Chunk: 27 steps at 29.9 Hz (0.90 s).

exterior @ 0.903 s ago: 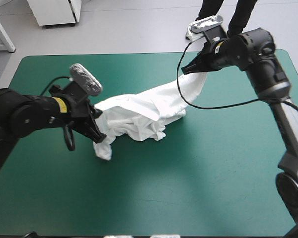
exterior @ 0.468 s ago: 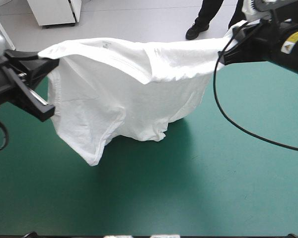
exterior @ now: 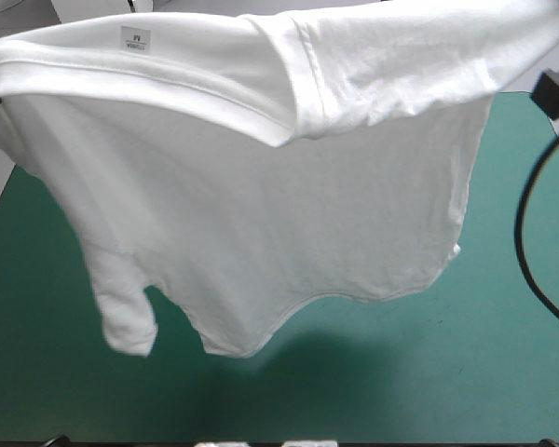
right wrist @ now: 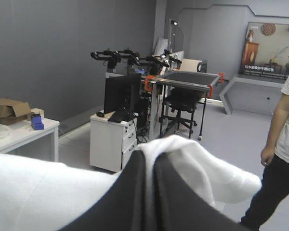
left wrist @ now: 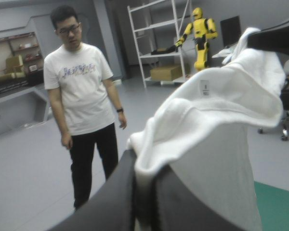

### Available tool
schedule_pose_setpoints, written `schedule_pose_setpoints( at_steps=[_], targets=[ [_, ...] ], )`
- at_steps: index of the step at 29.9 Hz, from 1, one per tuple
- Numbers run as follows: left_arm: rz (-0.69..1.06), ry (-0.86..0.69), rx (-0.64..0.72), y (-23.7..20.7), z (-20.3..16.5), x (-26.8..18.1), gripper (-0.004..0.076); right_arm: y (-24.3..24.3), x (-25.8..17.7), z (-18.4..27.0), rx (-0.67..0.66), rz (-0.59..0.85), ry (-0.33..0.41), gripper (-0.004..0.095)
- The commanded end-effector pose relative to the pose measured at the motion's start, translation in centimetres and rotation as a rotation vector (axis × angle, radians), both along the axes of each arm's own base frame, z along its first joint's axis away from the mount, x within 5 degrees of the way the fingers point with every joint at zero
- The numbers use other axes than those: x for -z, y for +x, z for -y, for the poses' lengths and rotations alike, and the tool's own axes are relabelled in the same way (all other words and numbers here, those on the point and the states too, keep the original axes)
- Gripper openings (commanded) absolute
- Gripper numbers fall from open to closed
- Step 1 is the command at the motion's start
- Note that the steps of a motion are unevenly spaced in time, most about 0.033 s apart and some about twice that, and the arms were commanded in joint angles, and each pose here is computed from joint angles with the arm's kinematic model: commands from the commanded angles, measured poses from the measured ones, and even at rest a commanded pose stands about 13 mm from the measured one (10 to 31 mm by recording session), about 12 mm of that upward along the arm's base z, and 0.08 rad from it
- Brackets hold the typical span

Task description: Fold the cloth

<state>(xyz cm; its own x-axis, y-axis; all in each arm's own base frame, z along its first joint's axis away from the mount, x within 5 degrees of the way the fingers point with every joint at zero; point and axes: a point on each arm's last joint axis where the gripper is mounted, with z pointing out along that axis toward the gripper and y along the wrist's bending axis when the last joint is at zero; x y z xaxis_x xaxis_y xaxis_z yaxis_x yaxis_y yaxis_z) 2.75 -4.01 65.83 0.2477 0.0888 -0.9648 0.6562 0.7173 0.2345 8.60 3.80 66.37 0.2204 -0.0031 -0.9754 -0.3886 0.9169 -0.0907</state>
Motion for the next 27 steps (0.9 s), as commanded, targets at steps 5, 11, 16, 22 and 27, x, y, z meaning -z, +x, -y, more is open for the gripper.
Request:
schedule_pose_setpoints(
  at_steps=[5,11,16,22,27],
  targets=[
    [0.06,-0.107,0.132,-1.4,0.3,-1.2,-0.001,-4.4,-0.9,1.1,-0.057,0.106,0.04,-0.0011],
    [-0.11,0.008,0.06,2.5,2.1,0.4,-0.001,-0.7,2.0,-0.3,-0.064,-0.109,-0.014,-0.0011],
    [-0.223,0.067,-0.035,7.2,4.0,1.9,-0.001,4.2,5.9,-2.1,-0.059,-0.296,-0.076,-0.0011],
    [-0.393,0.207,-0.177,14.0,6.8,6.0,-0.001,10.0,9.9,-3.8,-0.014,-0.435,-0.134,-0.0013],
    [-0.503,0.325,-0.317,19.1,8.5,9.8,-0.0009,15.3,12.4,-4.8,0.08,-0.501,-0.211,-0.0013]
  ],
)
